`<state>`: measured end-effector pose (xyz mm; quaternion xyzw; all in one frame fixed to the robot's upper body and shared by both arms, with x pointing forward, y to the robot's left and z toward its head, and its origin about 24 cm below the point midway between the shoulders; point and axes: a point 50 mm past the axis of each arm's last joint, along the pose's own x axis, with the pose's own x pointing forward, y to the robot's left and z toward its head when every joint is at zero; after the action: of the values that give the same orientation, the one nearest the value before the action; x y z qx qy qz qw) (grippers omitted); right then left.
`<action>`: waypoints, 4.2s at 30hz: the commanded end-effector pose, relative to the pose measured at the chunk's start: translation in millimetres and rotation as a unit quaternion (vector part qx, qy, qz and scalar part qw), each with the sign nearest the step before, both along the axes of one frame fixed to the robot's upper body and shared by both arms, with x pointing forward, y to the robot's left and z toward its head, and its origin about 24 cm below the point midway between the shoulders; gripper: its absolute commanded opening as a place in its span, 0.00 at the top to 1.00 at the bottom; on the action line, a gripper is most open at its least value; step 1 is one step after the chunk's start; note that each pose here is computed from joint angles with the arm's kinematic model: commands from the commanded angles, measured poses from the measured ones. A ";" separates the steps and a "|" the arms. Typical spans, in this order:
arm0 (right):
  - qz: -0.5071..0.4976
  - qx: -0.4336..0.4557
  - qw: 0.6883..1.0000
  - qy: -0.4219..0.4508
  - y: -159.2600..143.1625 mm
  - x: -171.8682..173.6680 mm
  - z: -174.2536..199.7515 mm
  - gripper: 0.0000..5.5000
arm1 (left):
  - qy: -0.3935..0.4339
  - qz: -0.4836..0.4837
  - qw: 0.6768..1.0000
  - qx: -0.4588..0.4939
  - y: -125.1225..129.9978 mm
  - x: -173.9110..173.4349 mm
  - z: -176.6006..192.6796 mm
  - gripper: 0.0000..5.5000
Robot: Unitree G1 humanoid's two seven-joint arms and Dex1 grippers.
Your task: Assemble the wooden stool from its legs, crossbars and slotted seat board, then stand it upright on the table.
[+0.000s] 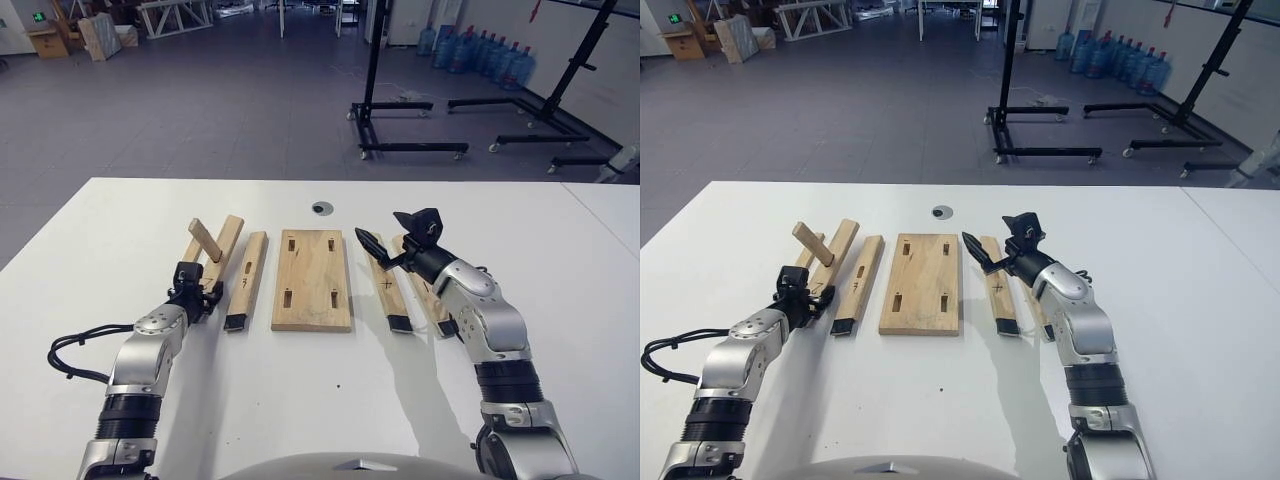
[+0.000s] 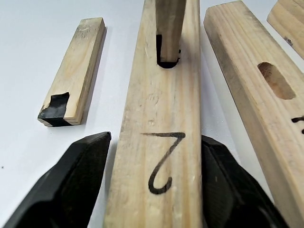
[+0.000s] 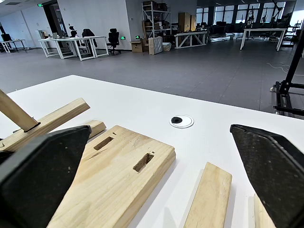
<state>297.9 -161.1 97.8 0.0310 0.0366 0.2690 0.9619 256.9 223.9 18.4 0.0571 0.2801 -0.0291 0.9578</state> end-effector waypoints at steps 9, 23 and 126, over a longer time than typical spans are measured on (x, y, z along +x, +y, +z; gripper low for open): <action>0.007 -0.001 1.000 -0.008 4.9 5.7 6.8 0.02 | 0.044 0.023 0.999 -0.004 -1.9 -15.3 -22.9 0.63; 0.167 0.360 0.917 0.028 -22.6 29.5 134.3 0.02 | -0.194 -0.363 0.800 -0.437 -68.8 -1.5 178.3 0.63; 0.338 0.405 0.832 0.171 58.5 -3.1 134.5 0.61 | -0.060 -0.417 0.705 -0.570 -98.1 -26.8 152.2 0.63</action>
<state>294.8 -97.5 237.1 0.4600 0.0957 0.5712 0.6730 229.0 124.2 169.6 -0.3934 0.1093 -0.5840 0.7016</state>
